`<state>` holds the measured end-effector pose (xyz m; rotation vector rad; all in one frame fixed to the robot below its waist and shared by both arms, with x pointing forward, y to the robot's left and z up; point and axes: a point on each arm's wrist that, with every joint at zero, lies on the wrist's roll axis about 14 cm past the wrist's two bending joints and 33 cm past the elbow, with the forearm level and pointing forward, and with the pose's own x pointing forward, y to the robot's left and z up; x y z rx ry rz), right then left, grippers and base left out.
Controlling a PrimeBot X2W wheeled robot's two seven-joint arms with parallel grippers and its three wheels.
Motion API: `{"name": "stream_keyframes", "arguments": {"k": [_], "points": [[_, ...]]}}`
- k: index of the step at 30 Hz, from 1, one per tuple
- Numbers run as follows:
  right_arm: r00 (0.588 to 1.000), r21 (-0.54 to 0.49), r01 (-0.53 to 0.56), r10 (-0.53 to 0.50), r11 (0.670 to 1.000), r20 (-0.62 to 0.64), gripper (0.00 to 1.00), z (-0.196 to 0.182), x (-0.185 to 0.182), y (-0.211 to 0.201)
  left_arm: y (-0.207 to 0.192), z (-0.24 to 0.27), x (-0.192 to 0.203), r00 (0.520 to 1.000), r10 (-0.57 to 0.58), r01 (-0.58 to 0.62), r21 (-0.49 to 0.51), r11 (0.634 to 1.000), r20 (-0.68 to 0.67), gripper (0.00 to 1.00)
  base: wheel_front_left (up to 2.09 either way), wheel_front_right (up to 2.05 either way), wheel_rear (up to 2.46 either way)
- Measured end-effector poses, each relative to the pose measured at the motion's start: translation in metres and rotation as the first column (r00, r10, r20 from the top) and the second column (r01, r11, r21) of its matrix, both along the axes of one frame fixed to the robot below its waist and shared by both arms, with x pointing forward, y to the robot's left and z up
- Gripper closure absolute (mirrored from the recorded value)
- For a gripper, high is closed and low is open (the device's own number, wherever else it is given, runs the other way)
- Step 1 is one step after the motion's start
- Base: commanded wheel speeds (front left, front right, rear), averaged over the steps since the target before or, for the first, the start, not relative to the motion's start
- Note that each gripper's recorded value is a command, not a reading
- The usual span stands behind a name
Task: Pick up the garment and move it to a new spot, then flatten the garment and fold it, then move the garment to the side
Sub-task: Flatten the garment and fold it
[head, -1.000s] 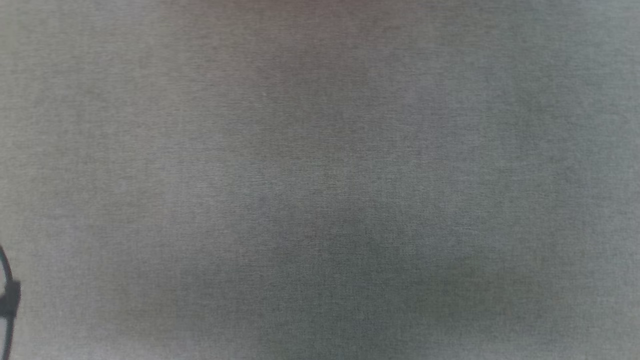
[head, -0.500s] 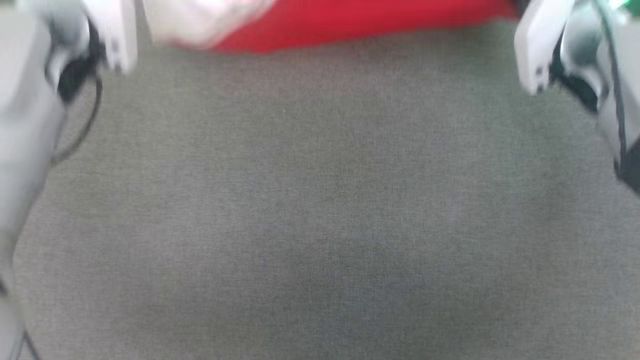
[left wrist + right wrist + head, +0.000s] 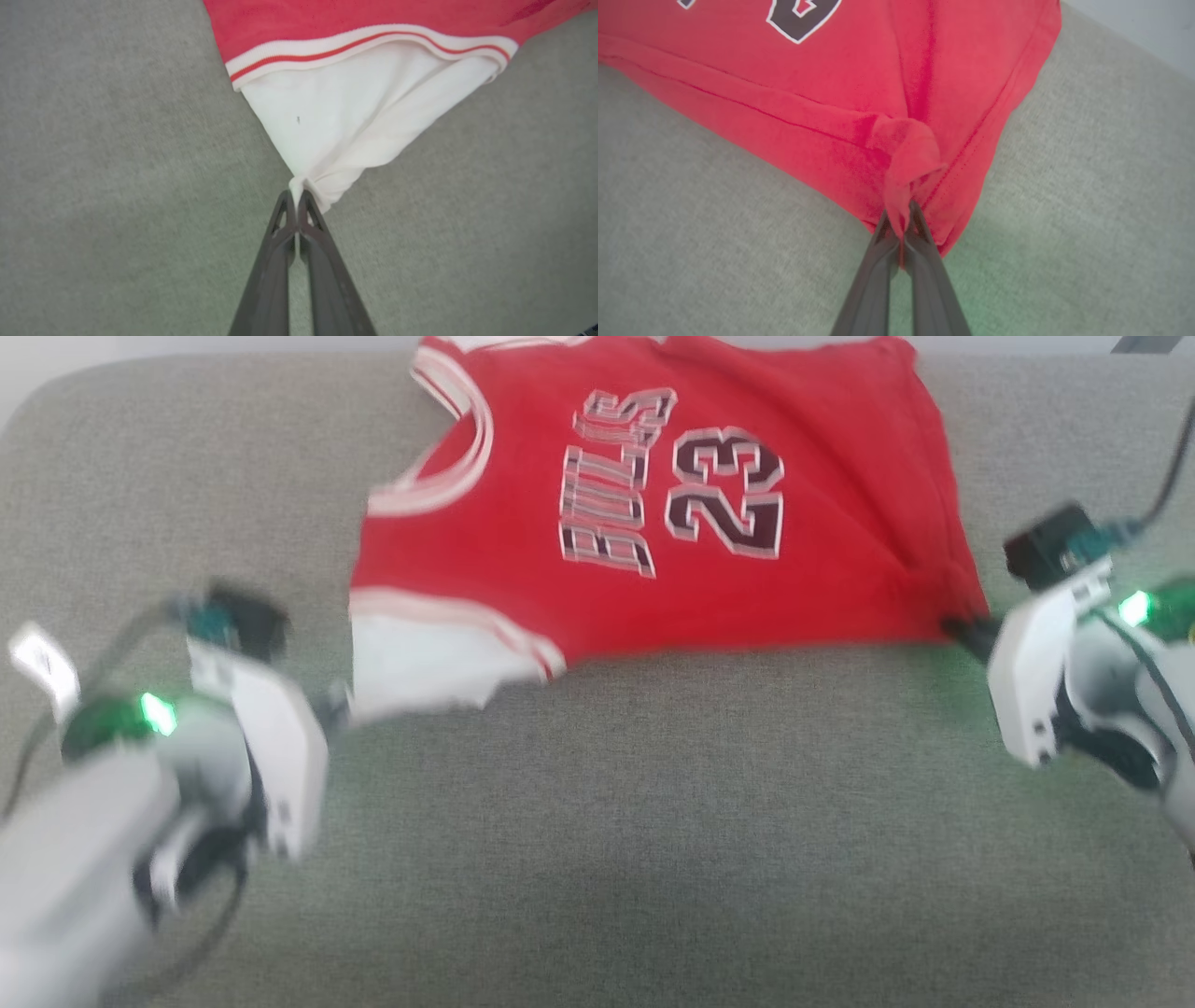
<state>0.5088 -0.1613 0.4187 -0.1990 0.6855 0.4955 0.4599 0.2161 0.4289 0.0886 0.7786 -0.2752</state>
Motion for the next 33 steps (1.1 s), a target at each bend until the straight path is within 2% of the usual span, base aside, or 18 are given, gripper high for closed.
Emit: {"name": "stream_keyframes", "arguments": {"k": [9,18,24,33], "points": [[0.994,0.036,0.010,-0.006,0.999,-0.112,1.00,-0.024,-0.065,-0.021,-0.025,-0.021,-0.113,0.982,0.039,-0.053,-0.070,0.996,-0.187,1.00,0.00,0.00,0.00],[0.975,0.073,0.051,-0.034,0.996,-0.218,1.00,-0.039,-0.115,-0.033,-0.034,-0.036,-0.179,0.934,0.083,-0.124,-0.099,0.987,-0.348,1.00,0.00,0.00,0.00],[0.971,0.101,0.079,-0.053,0.992,-0.232,1.00,-0.039,-0.130,-0.031,-0.026,-0.029,-0.172,0.944,0.090,-0.119,-0.073,0.990,-0.318,1.00,0.00,0.00,0.00],[0.988,0.133,0.105,-0.087,0.986,-0.131,1.00,-0.013,-0.114,-0.025,-0.006,0.027,-0.086,0.998,0.043,-0.043,0.004,0.999,-0.033,1.00,0.00,0.00,0.00]]}}
